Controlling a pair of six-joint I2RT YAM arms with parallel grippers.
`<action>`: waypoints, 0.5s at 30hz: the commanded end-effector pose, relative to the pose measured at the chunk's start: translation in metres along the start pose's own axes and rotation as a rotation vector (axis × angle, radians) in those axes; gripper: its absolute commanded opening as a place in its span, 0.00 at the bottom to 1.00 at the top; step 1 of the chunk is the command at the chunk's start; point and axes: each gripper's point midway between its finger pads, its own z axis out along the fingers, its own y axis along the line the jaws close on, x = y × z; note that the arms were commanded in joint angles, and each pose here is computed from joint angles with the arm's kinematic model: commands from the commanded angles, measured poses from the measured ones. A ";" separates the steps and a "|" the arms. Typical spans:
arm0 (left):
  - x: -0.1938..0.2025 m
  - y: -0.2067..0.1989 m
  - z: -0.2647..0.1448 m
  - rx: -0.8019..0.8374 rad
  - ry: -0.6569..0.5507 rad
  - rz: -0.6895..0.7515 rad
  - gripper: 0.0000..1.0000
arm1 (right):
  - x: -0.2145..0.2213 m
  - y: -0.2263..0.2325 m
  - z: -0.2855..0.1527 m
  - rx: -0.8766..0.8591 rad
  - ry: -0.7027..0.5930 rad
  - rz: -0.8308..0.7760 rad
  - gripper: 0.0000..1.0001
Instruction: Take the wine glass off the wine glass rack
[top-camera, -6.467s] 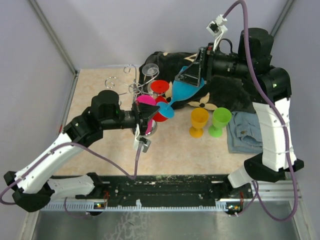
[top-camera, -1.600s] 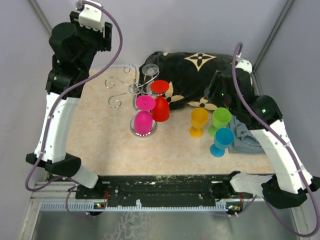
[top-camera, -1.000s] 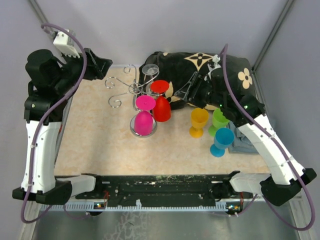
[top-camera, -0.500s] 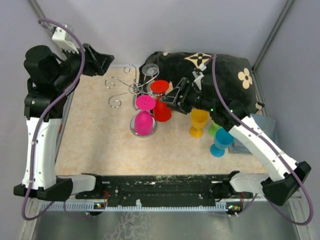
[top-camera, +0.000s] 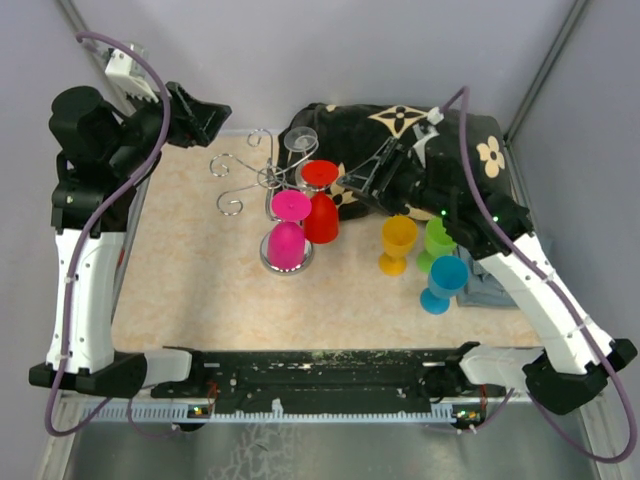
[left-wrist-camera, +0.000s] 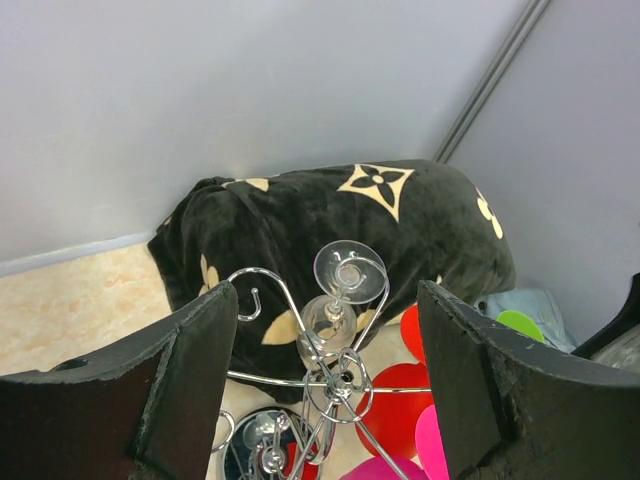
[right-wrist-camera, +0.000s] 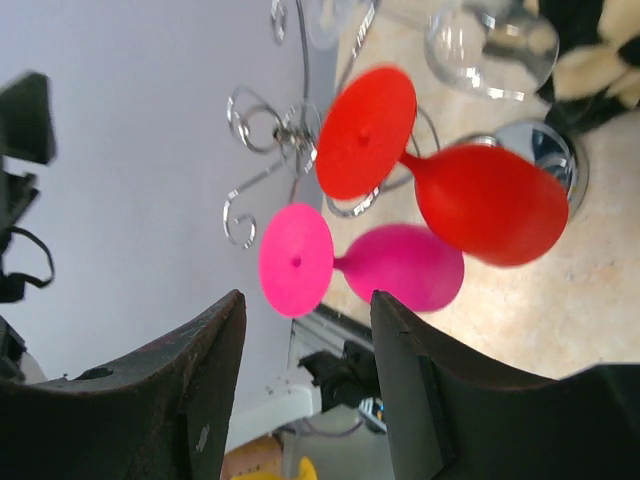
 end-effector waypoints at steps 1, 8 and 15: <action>-0.015 -0.005 -0.003 0.023 -0.049 0.021 0.77 | -0.053 0.011 -0.018 0.000 -0.146 -0.073 0.53; -0.015 -0.010 -0.005 0.044 -0.049 0.007 0.78 | -0.101 0.020 0.054 -0.054 -0.133 -0.146 0.54; -0.010 -0.017 -0.006 0.074 -0.039 -0.065 0.80 | -0.117 0.016 0.107 -0.093 -0.073 -0.146 0.54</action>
